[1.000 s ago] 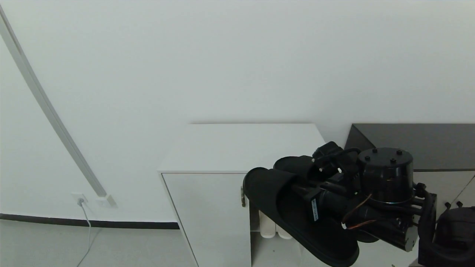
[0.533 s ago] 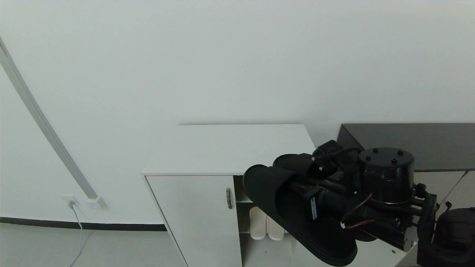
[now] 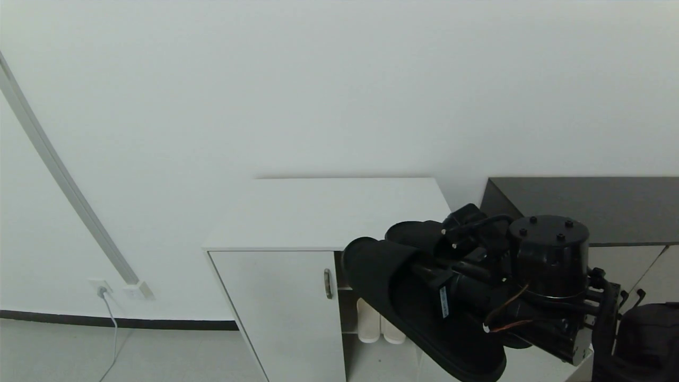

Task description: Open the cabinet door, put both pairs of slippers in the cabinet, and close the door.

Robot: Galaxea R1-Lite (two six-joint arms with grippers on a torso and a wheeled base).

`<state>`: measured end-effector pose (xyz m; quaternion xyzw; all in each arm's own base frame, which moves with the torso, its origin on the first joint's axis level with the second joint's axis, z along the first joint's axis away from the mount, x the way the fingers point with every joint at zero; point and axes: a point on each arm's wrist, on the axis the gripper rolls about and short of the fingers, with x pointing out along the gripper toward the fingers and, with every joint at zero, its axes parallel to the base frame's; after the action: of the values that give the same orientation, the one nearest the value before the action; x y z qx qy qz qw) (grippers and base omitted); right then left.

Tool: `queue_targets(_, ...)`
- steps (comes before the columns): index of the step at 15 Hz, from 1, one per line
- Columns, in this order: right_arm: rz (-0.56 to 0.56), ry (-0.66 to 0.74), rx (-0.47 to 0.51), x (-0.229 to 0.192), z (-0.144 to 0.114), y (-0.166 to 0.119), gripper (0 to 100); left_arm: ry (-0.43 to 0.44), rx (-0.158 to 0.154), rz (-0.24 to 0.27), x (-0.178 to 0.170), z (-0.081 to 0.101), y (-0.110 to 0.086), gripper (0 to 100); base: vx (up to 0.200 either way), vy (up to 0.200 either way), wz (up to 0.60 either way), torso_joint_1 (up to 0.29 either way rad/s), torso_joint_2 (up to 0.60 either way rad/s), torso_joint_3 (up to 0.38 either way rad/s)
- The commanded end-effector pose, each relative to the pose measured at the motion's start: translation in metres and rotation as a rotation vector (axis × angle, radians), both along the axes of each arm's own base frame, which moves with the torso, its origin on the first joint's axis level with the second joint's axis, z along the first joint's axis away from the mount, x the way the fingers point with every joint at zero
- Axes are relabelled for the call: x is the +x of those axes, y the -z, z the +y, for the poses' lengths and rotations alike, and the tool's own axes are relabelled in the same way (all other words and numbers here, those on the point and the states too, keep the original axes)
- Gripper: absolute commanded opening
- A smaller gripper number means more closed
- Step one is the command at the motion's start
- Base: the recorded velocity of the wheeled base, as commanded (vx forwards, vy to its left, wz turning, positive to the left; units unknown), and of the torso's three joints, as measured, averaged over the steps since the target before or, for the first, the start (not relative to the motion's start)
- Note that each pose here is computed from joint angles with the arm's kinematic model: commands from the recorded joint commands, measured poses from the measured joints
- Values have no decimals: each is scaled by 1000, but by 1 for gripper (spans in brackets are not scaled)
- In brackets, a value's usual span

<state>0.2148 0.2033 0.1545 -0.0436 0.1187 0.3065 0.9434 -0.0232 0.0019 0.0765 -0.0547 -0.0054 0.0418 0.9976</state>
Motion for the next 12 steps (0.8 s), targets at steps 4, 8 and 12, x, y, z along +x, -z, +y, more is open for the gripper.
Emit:
queue_targets(4,4,0,-4,-1,0,1,0,0,-1,1,0,0,0,0,0,0,0,0,0,0)
queue_targets(8,10,-12,-7,-2,1,3,0,0,0,2,0,0,0,0,0,0,0,-26,58,31)
queue_targets(12,16,-16,-13,-4,1,5,0,0,-1,1,0,0,0,0,0,0,0,-156,354,199)
